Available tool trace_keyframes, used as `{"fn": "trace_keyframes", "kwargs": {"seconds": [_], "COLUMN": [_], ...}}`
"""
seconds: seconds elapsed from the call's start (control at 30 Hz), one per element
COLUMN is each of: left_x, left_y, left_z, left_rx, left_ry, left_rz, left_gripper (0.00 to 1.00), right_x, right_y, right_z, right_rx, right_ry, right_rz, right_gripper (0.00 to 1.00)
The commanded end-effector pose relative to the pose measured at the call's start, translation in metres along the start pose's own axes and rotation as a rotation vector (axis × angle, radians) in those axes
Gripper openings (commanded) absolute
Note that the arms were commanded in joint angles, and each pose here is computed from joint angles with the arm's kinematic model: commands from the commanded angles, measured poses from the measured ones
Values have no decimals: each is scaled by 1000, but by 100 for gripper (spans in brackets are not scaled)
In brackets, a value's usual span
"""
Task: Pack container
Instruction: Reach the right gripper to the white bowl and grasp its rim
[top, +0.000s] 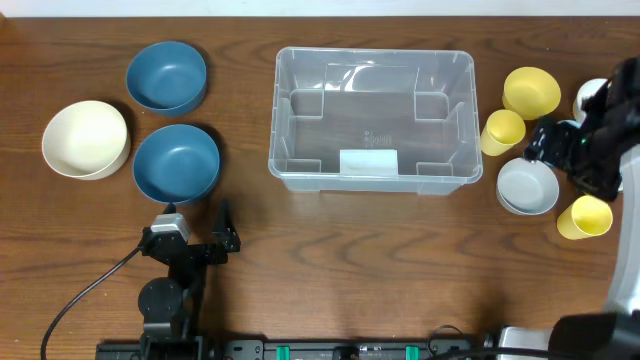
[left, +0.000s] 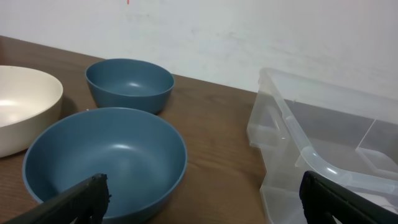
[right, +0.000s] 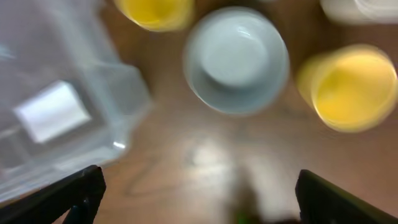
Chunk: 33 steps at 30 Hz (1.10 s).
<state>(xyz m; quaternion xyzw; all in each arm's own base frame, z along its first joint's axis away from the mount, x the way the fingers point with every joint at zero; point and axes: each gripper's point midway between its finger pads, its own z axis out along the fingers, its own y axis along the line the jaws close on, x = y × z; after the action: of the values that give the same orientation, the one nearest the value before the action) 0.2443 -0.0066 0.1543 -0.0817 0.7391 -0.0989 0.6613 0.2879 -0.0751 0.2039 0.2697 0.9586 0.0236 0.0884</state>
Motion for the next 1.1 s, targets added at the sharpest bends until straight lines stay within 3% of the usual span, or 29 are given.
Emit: {"fn": "trace_keyframes", "kwargs": {"seconds": [0.0, 0.33, 0.63, 1.07], "left_x": [15, 15, 15, 15], "left_y": [5, 5, 5, 5], "left_z": [1, 1, 1, 1], "left_rx": [-13, -13, -13, -13], "left_ry": [40, 39, 39, 39], "left_rz": [-11, -11, -11, -11], "left_gripper": [98, 98, 98, 98], "right_x": [3, 28, 28, 48], "right_y": [-22, -30, -33, -57], "right_z": [7, 76, 128, 157], "right_rx": [122, 133, 114, 219], "right_ry": [9, 95, 30, -6], "right_rz": [80, 111, 120, 442], "right_gripper": [99, 99, 95, 93]}}
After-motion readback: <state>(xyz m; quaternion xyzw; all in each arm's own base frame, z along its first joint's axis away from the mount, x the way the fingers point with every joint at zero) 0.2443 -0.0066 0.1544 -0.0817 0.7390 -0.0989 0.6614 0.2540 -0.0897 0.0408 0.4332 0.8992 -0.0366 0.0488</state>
